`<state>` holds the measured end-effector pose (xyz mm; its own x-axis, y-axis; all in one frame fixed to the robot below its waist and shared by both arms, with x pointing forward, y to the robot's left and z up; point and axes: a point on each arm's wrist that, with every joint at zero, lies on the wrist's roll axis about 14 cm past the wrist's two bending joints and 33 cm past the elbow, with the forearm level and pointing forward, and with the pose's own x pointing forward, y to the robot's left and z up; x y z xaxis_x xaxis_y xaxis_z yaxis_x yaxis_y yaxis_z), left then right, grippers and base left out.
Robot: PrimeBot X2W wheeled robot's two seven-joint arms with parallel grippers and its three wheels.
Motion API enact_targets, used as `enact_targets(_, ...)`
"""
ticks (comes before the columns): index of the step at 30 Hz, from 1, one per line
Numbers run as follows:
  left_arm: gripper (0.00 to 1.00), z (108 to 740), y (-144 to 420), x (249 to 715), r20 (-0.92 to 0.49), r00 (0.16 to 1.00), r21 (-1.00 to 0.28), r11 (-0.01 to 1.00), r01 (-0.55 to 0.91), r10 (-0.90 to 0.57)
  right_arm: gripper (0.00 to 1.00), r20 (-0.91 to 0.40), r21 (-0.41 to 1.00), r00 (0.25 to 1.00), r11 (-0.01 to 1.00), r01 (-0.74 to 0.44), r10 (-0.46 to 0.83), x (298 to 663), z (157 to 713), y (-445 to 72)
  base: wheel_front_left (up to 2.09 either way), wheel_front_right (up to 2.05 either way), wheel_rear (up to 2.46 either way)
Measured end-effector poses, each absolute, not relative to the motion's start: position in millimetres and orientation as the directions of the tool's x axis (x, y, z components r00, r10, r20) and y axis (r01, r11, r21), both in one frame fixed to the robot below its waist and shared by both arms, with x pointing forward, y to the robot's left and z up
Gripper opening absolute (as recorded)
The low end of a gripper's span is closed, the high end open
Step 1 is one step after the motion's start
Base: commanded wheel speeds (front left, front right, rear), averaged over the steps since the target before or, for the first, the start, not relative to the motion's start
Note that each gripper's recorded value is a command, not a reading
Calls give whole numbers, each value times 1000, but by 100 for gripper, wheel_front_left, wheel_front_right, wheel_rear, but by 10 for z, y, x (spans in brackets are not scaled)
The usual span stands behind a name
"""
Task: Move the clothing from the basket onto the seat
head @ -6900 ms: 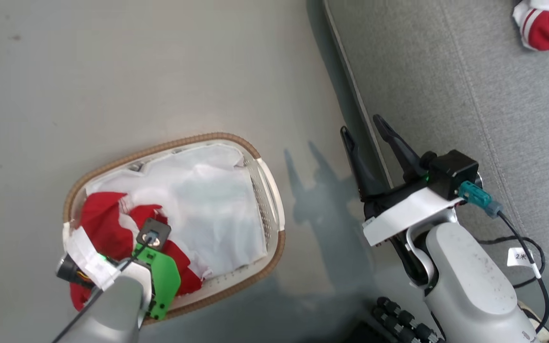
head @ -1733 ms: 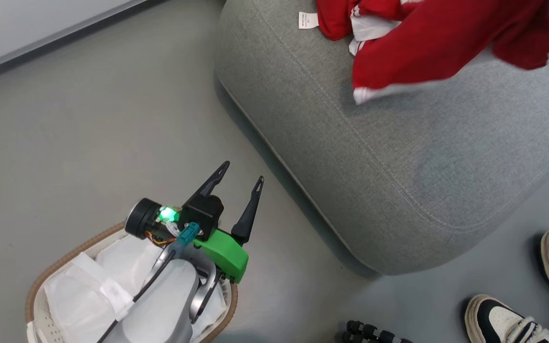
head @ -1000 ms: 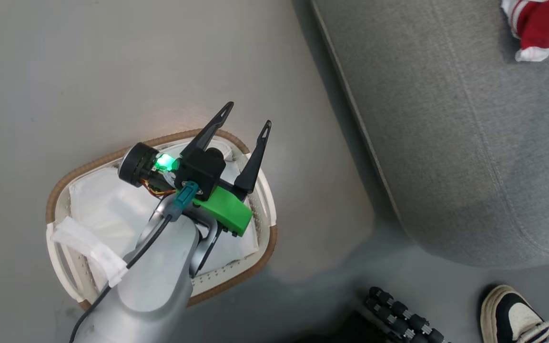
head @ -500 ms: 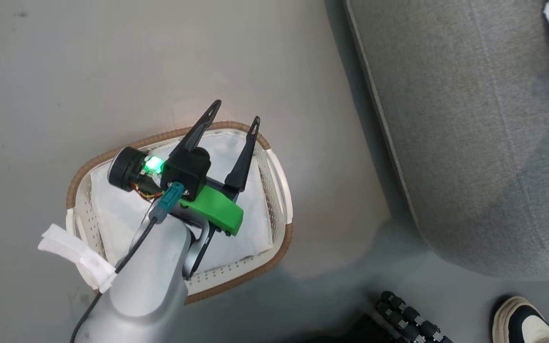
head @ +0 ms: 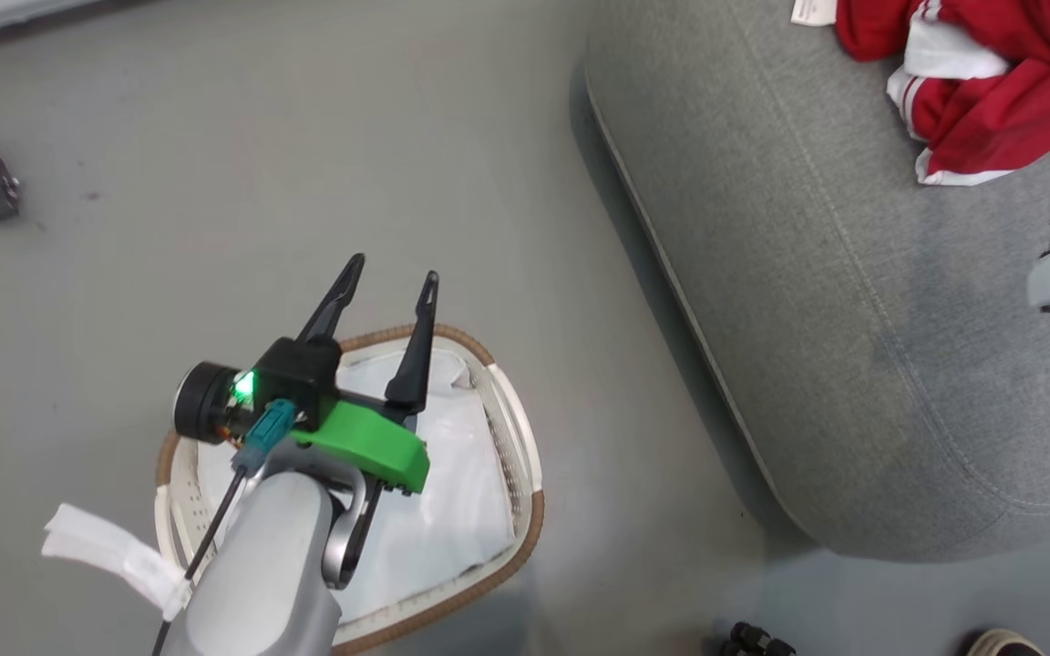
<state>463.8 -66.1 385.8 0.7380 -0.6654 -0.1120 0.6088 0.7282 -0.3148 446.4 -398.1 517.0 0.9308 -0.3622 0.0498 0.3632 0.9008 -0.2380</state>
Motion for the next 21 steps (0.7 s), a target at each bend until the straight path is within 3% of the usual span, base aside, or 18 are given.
enact_targets(10, 100, 4194, -61, 4603, -93, 863, -261, 848, 461, -497, 100, 141, -130, 970, 968, 216, -197, 4504, 5516, -3351, 0, 0, 0)
enact_targets(21, 100, 4316, 1044, 4468, -112, 973, -160, 970, 183, -202, 100, 77, 0, 996, 999, -37, 36, 4652, 5174, -2243, 0, 0, 0)
